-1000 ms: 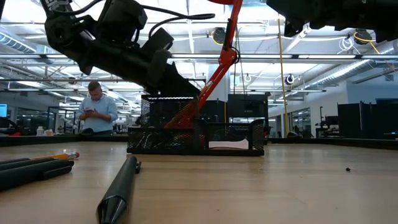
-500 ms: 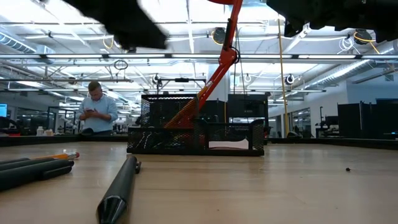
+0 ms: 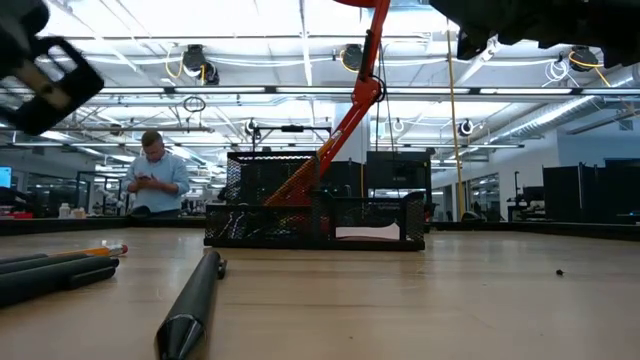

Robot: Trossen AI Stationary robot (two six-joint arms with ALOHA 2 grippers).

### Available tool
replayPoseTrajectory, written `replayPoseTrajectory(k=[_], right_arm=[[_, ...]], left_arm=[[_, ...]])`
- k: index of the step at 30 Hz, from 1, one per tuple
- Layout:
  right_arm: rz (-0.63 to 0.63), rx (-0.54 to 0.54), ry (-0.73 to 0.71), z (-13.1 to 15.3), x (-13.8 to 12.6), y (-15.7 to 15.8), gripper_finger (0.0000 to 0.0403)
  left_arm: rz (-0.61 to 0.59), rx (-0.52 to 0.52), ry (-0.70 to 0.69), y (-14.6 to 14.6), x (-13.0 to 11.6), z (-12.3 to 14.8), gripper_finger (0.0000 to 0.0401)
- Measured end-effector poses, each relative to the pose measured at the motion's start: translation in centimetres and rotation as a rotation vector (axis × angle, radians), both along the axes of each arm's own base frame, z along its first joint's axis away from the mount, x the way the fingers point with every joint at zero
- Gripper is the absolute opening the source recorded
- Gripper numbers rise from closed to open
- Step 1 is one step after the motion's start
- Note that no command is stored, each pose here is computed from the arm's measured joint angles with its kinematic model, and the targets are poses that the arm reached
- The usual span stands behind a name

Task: Pick and place office supplies into organizer
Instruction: Put the orange pencil into the black mesh desk organizer

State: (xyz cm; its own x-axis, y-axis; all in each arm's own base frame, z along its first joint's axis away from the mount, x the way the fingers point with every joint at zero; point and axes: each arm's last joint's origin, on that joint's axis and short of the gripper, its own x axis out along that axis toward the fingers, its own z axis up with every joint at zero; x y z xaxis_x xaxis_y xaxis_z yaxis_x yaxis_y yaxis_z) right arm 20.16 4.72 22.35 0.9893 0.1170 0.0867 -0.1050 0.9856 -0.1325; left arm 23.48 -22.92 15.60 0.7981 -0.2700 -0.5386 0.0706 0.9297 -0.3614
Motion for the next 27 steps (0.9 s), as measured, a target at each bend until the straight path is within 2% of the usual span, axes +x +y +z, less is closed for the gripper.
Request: replayPoseTrajectory(k=[4, 10, 13, 17, 23, 27], right_arm=[[0.001, 0.005, -0.012, 0.1, 0.0, 0.0, 0.0004], [0.002, 0.016, -0.007, 0.1, 0.0, 0.0, 0.0004], [0.002, 0.016, -0.007, 0.1, 0.0, 0.0, 0.0004], [0.002, 0.015, -0.005, 0.1, 0.0, 0.0, 0.0004], [0.002, 0.015, -0.006, 0.1, 0.0, 0.0, 0.0004], [0.004, 0.029, -0.006, 0.1, 0.0, 0.0, 0.0004]], left_arm=[[0.028, -0.066, 0.020, -0.9, 0.3, -2.0, 0.0004], [0.041, -0.070, 0.083, -1.4, -0.2, -3.7, 0.0004], [0.040, -0.069, 0.103, -1.7, -0.8, -3.5, 0.0004], [0.125, -0.077, 0.161, -1.7, -1.5, -3.0, 0.0002], [0.217, 0.009, 0.334, -1.8, -1.3, -2.1, 0.0002], [0.225, 0.048, 0.365, -2.0, -1.0, -1.1, 0.0002]])
